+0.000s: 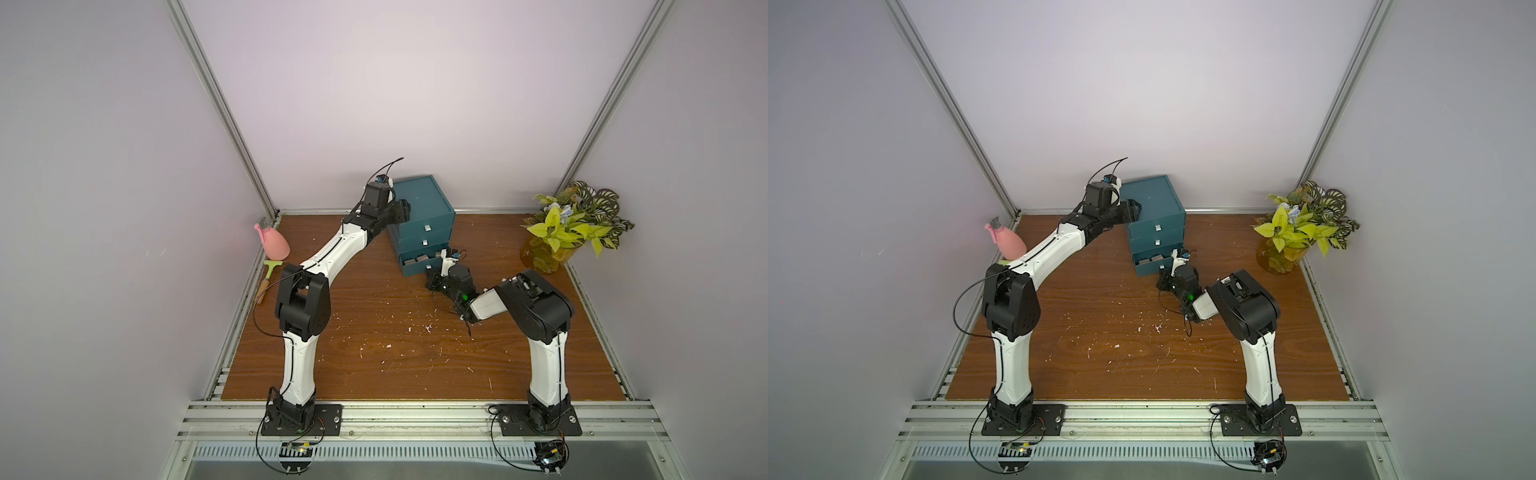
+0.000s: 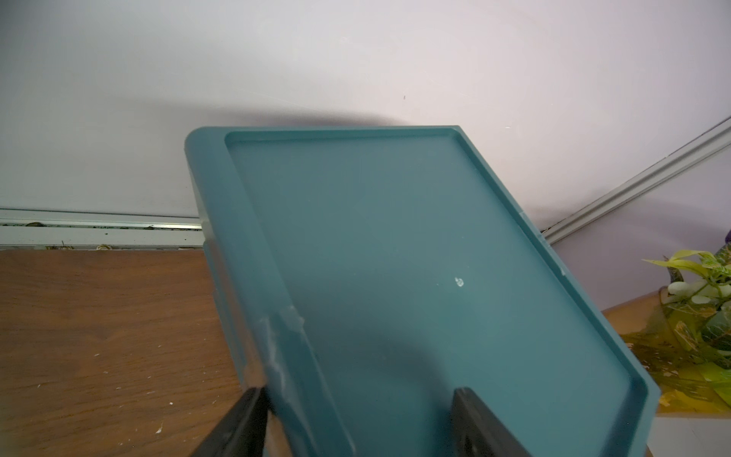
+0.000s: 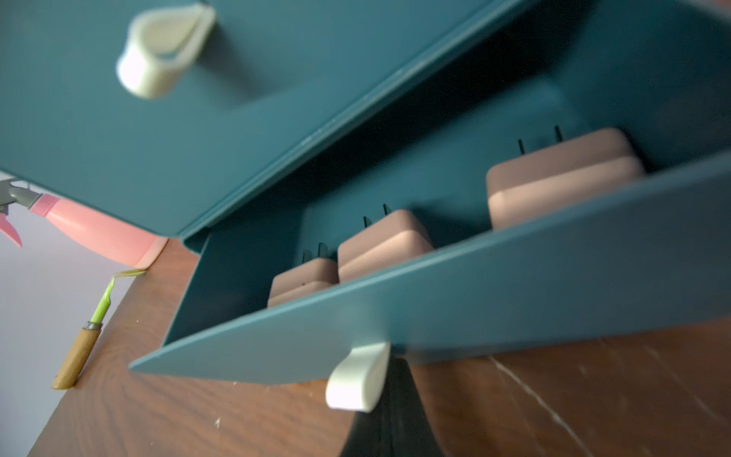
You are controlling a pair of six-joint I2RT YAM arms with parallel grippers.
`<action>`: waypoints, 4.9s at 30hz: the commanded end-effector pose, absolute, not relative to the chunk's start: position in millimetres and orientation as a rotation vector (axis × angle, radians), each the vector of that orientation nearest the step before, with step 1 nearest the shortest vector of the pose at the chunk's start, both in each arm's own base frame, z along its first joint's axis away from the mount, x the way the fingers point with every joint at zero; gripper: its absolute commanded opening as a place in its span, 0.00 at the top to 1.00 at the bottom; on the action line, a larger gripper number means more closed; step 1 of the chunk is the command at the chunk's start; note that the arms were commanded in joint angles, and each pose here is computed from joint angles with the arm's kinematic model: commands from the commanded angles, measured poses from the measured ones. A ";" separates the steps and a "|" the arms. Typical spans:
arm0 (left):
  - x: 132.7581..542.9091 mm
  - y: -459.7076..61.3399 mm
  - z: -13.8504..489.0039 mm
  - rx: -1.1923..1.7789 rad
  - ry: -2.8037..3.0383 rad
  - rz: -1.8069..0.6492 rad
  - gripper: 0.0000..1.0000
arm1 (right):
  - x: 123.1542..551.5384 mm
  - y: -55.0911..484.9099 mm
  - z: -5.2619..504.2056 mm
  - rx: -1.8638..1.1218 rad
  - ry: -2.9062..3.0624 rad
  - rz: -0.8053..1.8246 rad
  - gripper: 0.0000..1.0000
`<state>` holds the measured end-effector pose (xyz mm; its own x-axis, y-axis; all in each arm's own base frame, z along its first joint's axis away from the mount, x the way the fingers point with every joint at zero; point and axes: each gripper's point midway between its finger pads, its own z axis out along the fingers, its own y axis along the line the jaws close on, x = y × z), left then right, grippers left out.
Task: Place the plugs into the drawer by color
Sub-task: Close the drawer in the storage box, then adjust the storage box at the center of the board, then reset both arms
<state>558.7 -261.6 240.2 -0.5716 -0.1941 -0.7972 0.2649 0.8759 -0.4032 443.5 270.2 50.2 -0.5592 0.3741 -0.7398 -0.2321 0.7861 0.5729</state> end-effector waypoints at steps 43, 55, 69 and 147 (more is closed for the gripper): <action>544.0 -247.1 275.0 0.068 2.128 -0.518 0.29 | 439.0 210.7 228.7 -0.089 1.752 0.612 0.72; 536.0 -249.8 282.6 0.071 2.130 -0.564 0.27 | 517.8 186.0 287.8 -0.138 1.766 0.925 0.38; 546.5 -272.9 259.2 0.094 2.159 -0.689 0.30 | 506.9 212.1 263.9 -0.223 1.754 1.135 0.51; 374.6 21.5 134.0 -0.039 1.760 0.154 0.02 | 369.2 -10.8 126.0 0.113 1.680 -0.109 0.00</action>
<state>384.1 18.3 119.9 -0.2762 0.1162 -0.9541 -0.0846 0.9859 0.1445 365.3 -16.6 116.3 -0.1478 -0.0273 -0.9886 0.1721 0.9837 -0.0529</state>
